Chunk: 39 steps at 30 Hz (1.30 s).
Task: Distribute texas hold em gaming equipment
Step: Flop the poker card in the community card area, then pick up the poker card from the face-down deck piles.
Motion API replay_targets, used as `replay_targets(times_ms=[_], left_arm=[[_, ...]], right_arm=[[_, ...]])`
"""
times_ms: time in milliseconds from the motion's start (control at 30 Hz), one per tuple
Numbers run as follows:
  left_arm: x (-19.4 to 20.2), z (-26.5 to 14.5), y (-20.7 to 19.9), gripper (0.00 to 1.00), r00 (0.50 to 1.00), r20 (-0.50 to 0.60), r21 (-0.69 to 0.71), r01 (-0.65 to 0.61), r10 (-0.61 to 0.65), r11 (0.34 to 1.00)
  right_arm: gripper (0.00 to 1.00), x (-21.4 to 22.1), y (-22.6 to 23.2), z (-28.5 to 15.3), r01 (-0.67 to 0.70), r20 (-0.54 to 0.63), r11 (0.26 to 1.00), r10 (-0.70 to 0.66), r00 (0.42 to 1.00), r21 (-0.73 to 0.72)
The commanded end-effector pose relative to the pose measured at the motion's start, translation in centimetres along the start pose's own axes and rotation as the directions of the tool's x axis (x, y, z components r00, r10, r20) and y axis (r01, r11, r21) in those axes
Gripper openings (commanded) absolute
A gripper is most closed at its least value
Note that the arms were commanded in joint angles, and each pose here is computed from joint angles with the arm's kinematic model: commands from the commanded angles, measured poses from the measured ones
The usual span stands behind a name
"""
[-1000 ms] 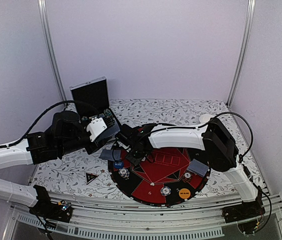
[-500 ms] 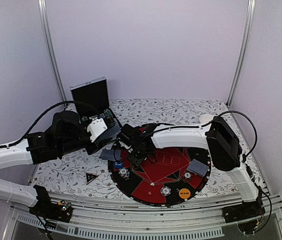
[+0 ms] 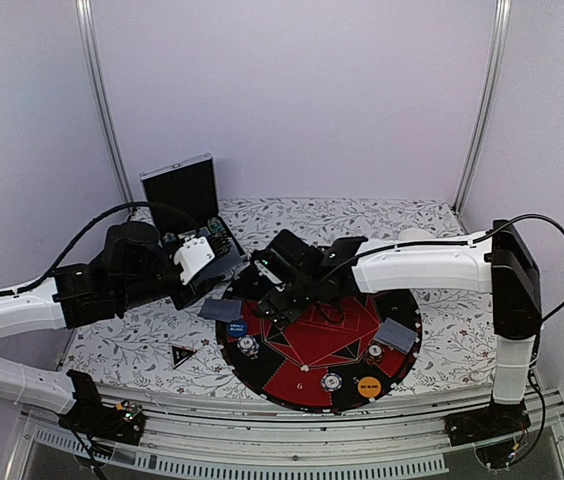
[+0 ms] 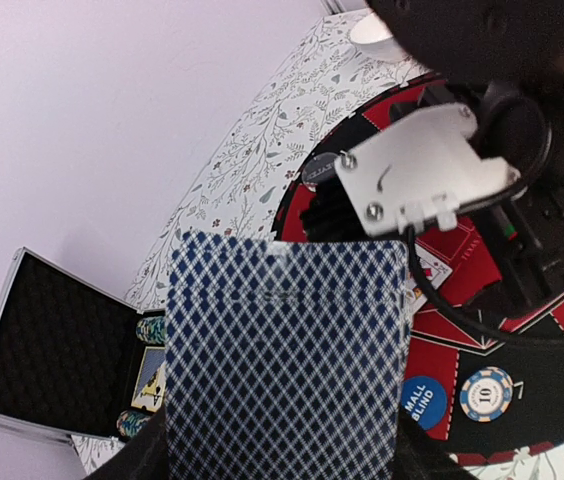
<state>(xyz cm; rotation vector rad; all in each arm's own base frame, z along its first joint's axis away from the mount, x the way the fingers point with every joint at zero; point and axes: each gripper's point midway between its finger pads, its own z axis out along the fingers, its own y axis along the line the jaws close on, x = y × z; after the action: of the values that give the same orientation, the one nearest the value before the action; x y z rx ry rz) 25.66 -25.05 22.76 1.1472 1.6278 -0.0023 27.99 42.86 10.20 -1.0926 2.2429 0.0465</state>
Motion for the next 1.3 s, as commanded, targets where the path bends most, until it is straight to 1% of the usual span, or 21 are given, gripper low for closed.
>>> replay_targets(times_ms=[0, 67, 133, 167, 200, 233, 300, 367, 400, 467, 533, 633, 700, 967, 1267], left_arm=[[-1.1, -0.2, 1.0, 0.56, 0.999, 0.031, -0.019, 0.02, -0.019, 1.0], [-1.2, -0.3, 0.9, 0.56, 0.999, 0.037, -0.013, 0.016, -0.015, 1.0], [-1.3, -0.4, 0.5, 0.56, 0.999, 0.053, 0.01, 0.006, -0.007, 1.0], [-1.6, -0.5, 0.2, 0.56, 0.998, 0.066, 0.027, 0.0, -0.002, 1.0], [-1.7, -0.6, -0.2, 0.56, 0.997, 0.078, 0.044, -0.007, 0.004, 0.999], [-1.9, -0.8, -0.5, 0.56, 0.996, 0.091, 0.064, -0.015, 0.009, 0.998], [-2.1, -1.1, -1.1, 0.55, 0.993, 0.117, 0.094, -0.032, 0.021, 0.995], [-2.4, -1.4, -1.8, 0.55, 0.99, 0.141, 0.122, -0.048, 0.03, 0.991], [-2.5, -1.5, -2.2, 0.55, 0.988, 0.151, 0.138, -0.057, 0.036, 0.989], [-2.8, -1.8, -2.7, 0.55, 0.984, 0.171, 0.161, -0.075, 0.047, 0.984], [-2.8, -1.9, -3.2, 0.54, 0.982, 0.178, 0.172, -0.092, 0.061, 0.981], [-2.9, -2.1, -3.7, 0.53, 0.979, 0.186, 0.175, -0.113, 0.079, 0.978], [-3.0, -2.3, -3.6, 0.54, 0.977, 0.194, 0.168, -0.117, 0.084, 0.979], [-3.3, -2.7, -3.9, 0.53, 0.973, 0.208, 0.17, -0.131, 0.095, 0.977], [-3.2, -2.7, -3.8, 0.53, 0.973, 0.205, 0.158, -0.139, 0.105, 0.978]], right_arm=[[0.99, -1.8, -2.6, -3.5, -0.071, 0.131, 0.994, 0.06, 0.99, 0.08], [0.99, -2.0, -4.0, -5.3, -0.101, 0.185, 0.988, 0.078, 0.98, 0.119], [0.99, -3.1, -4.9, -8.0, -0.14, 0.282, 0.985, 0.108, 0.953, 0.097], [0.99, -3.8, -4.9, -9.5, -0.147, 0.336, 0.988, 0.122, 0.934, 0.051], [0.99, -5.3, -4.6, -11.5, -0.148, 0.416, 0.989, 0.14, 0.899, -0.013], [0.99, -6.1, -3.9, -13.3, -0.129, 0.471, 0.987, 0.157, 0.868, -0.093], [0.99, -7.7, -1.9, -16.9, -0.046, 0.575, 0.964, 0.194, 0.795, -0.261], [0.99, -8.2, 0.1, -19.3, 0.031, 0.619, 0.918, 0.241, 0.747, -0.395], [0.99, -8.6, 1.0, -20.0, 0.065, 0.624, 0.89, 0.262, 0.736, -0.451], [0.99, -9.3, 2.7, -20.6, 0.086, 0.595, 0.833, 0.314, 0.74, -0.547], [0.99, -10.2, 3.7, -20.3, 0.057, 0.538, 0.787, 0.366, 0.76, -0.615], [0.99, -10.8, 4.7, -18.3, -0.007, 0.447, 0.749, 0.403, 0.799, -0.662], [0.99, -11.2, 5.2, -17.6, -0.041, 0.405, 0.728, 0.427, 0.808, -0.685], [1.0, -11.9, 4.7, -14.9, -0.105, 0.346, 0.729, 0.44, 0.829, -0.676], [1.0, -11.7, 4.0, -10.9, -0.171, 0.28, 0.771, 0.415, 0.866, -0.613]])
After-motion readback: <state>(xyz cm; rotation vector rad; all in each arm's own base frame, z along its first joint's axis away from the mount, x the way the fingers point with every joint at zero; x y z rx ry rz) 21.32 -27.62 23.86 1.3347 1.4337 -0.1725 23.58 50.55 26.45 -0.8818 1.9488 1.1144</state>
